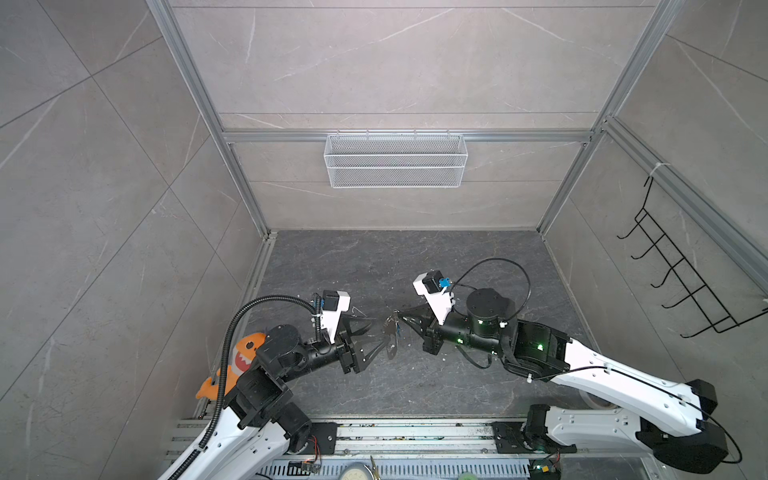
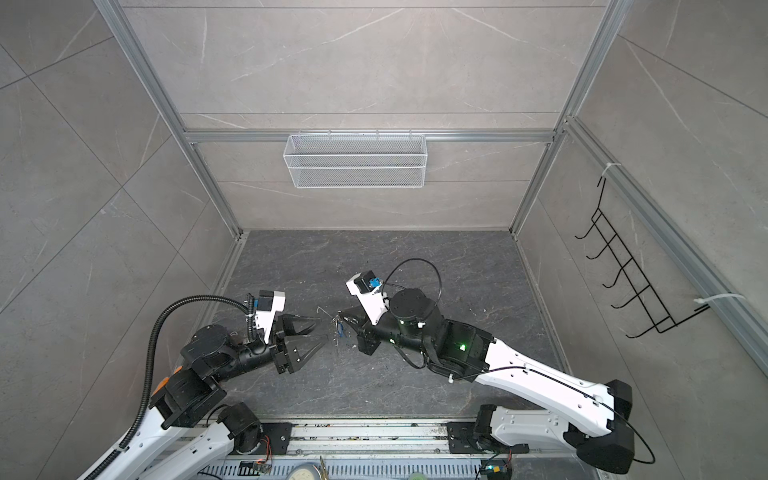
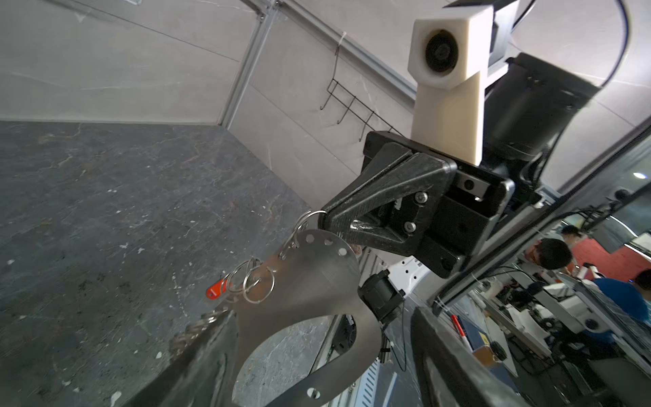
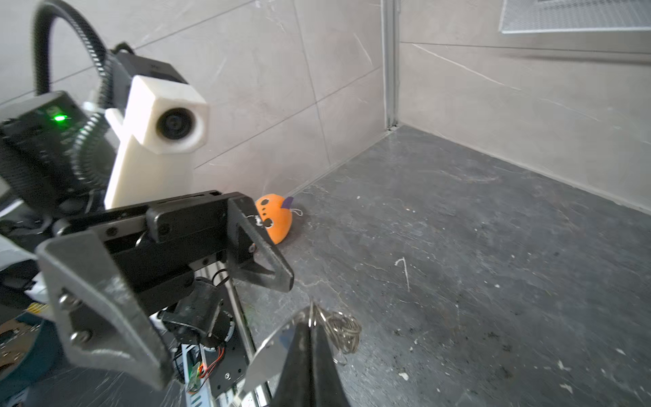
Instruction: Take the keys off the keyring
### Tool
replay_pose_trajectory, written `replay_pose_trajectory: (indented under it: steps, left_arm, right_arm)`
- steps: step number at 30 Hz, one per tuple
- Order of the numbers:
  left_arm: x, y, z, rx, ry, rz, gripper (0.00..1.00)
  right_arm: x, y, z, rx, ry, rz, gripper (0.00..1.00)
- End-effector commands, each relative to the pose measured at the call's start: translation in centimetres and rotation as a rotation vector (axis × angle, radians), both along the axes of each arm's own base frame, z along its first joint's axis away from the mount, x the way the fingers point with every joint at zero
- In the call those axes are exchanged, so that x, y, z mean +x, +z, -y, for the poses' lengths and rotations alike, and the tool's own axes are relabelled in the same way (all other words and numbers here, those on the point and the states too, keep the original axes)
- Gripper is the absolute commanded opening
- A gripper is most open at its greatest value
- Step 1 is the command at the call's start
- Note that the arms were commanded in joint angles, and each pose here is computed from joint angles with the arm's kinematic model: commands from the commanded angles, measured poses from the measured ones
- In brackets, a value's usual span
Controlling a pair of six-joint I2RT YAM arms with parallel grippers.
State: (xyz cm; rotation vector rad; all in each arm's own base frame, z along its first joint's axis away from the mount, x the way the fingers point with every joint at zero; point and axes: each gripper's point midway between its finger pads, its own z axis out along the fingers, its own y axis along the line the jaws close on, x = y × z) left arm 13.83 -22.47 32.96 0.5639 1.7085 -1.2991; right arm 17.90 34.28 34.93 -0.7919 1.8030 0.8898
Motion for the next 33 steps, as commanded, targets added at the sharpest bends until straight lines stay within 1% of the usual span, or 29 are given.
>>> replay_pose_trajectory:
  steps: [1,5,11,14,16,20,22,26,29,30,33]
  left_arm:
    - [0.6,0.5,-0.6,0.04,0.066,0.037,0.77]
    - [1.1,-0.5,-0.5,0.125,0.108,0.052,0.75]
    - [1.3,-1.9,0.9,0.251,0.117,0.093,0.73]
    - [2.3,-2.9,0.7,0.33,0.176,0.082,0.64]
    - [2.8,-3.2,0.4,0.355,0.206,0.075,0.58]
    - [3.3,-3.3,0.2,0.356,0.234,0.083,0.52]
    - [3.4,-3.1,0.0,0.351,0.249,0.091,0.43]
    - [3.7,-2.9,-0.1,0.354,0.263,0.107,0.38]
    - [3.9,-2.7,-0.2,0.35,0.277,0.118,0.28]
    - [3.9,-2.7,-0.4,0.347,0.285,0.121,0.22]
    - [3.9,-2.4,-0.6,0.339,0.288,0.135,0.16]
  right_arm:
    - [1.6,0.8,0.6,-0.003,-0.122,0.003,0.0]
    - [2.2,0.3,0.3,-0.019,-0.152,-0.004,0.0]
    - [2.6,-0.6,-0.6,-0.048,-0.162,-0.021,0.0]
    - [2.5,-0.6,-0.8,-0.056,-0.156,-0.025,0.0]
    - [2.3,-0.6,-0.8,-0.059,-0.146,-0.031,0.0]
    - [2.0,-0.7,-1.0,-0.066,-0.126,-0.045,0.0]
    - [1.8,-0.9,-1.1,-0.075,-0.113,-0.057,0.0]
    - [1.4,-1.1,-1.4,-0.091,-0.09,-0.075,0.0]
    - [1.1,-1.3,-1.5,-0.102,-0.067,-0.1,0.0]
    - [1.1,-1.4,-1.5,-0.108,-0.064,-0.113,0.0]
    - [1.2,-1.9,-1.1,-0.118,-0.055,-0.158,0.0]
